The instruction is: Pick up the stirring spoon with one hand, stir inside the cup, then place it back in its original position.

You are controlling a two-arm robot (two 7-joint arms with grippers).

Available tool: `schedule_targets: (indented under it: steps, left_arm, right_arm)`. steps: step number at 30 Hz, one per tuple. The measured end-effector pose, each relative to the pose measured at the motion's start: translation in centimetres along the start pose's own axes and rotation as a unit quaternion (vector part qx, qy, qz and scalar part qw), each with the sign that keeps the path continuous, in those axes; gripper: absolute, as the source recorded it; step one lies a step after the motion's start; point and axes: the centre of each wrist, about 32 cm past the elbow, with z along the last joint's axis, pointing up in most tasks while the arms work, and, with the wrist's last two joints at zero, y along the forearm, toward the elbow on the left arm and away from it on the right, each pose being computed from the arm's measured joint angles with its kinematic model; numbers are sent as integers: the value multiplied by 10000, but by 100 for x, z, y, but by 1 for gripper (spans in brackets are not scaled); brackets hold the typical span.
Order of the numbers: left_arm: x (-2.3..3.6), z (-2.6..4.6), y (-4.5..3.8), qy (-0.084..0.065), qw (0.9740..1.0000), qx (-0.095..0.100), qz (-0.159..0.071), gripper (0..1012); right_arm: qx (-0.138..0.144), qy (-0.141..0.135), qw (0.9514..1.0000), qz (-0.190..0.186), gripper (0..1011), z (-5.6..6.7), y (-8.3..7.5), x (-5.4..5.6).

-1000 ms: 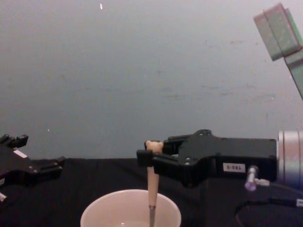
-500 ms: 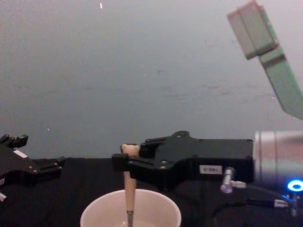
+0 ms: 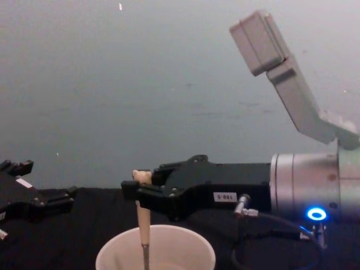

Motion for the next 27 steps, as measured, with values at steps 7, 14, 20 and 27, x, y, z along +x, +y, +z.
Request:
schedule_targets:
  steps: [7,14,20,27]
  left_arm:
    - [0,0,0,0,10000,0,0,1001]
    - [0,0,0,0,10000,0,0,1001]
    - [0,0,0,0,10000,0,0,1001]
    - [0,0,0,0,10000,0,0,1001]
  right_arm:
    - [-73,27,9998,-166,216,-33,16,68]
    - [-81,58,9994,-319,216,-47,-57,153]
    - [-67,65,9993,-349,215,-59,-131,173]
    - [5,5,9997,-230,216,-56,-272,142]
